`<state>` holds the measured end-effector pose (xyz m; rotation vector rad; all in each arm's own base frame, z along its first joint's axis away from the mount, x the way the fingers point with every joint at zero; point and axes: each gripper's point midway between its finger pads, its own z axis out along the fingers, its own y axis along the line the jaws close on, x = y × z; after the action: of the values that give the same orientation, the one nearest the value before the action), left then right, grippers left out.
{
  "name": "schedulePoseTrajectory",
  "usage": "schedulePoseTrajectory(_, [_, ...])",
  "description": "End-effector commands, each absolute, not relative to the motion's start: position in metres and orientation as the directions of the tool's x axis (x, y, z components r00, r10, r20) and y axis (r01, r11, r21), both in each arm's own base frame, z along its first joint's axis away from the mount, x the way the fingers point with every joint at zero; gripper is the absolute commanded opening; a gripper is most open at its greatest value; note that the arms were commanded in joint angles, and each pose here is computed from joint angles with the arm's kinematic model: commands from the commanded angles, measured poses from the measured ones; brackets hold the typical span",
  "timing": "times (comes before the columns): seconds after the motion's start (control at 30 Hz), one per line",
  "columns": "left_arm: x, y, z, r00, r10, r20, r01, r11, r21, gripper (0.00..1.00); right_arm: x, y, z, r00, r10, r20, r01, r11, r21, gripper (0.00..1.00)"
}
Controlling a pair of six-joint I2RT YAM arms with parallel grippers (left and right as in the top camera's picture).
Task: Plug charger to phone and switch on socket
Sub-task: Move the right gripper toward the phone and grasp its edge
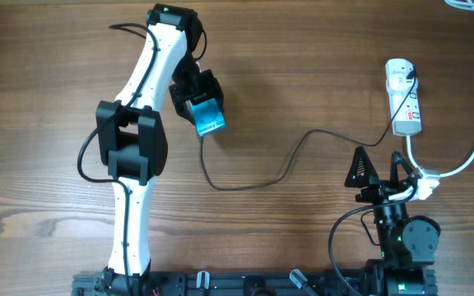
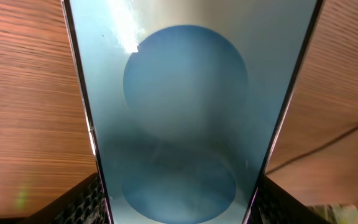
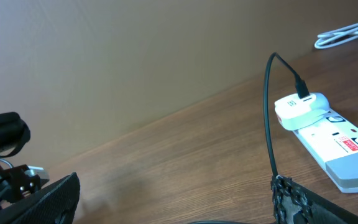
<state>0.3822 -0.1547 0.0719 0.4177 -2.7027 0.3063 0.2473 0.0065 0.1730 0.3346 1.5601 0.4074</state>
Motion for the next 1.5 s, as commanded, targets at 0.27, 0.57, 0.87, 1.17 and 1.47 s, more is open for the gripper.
schedulePoseTrajectory(0.27, [0.383, -0.198, 0.116, -0.89, -0.118, 0.44, -0.329, 0.834, -0.443, 0.04, 0.247, 0.003, 0.176, -0.008, 0.456, -0.89, -0.024, 0.889, 0.456, 1.0])
schedulePoseTrajectory(0.57, [0.383, -0.206, 0.124, -0.879, -0.11, 0.464, -0.356, 0.799, -0.485, 0.04, 0.246, 0.015, 0.176, -0.064, 0.701, -0.711, -0.074, 0.707, 0.704, 1.0])
schedulePoseTrajectory(0.87, [0.36, -0.196, 0.124, -0.873, -0.131, 0.47, -0.345, 0.848, -0.403, 0.04, 0.24, 0.055, 0.172, -0.251, 0.686, -0.682, -0.213, 0.648, 0.731, 1.0])
schedulePoseTrajectory(1.17, [0.337, -0.181, 0.145, -0.888, -0.13, 0.44, -0.318, 0.866, -0.387, 0.04, 0.225, 0.091, 0.166, -0.465, 0.69, -0.555, -0.271, 0.486, 0.831, 1.0])
schedulePoseTrajectory(1.47, [0.326, -0.187, 0.141, -0.88, -0.136, 0.454, -0.315, 0.884, -0.346, 0.04, 0.211, 0.11, 0.167, -0.573, 0.651, -0.497, -0.3, 0.398, 0.867, 1.0])
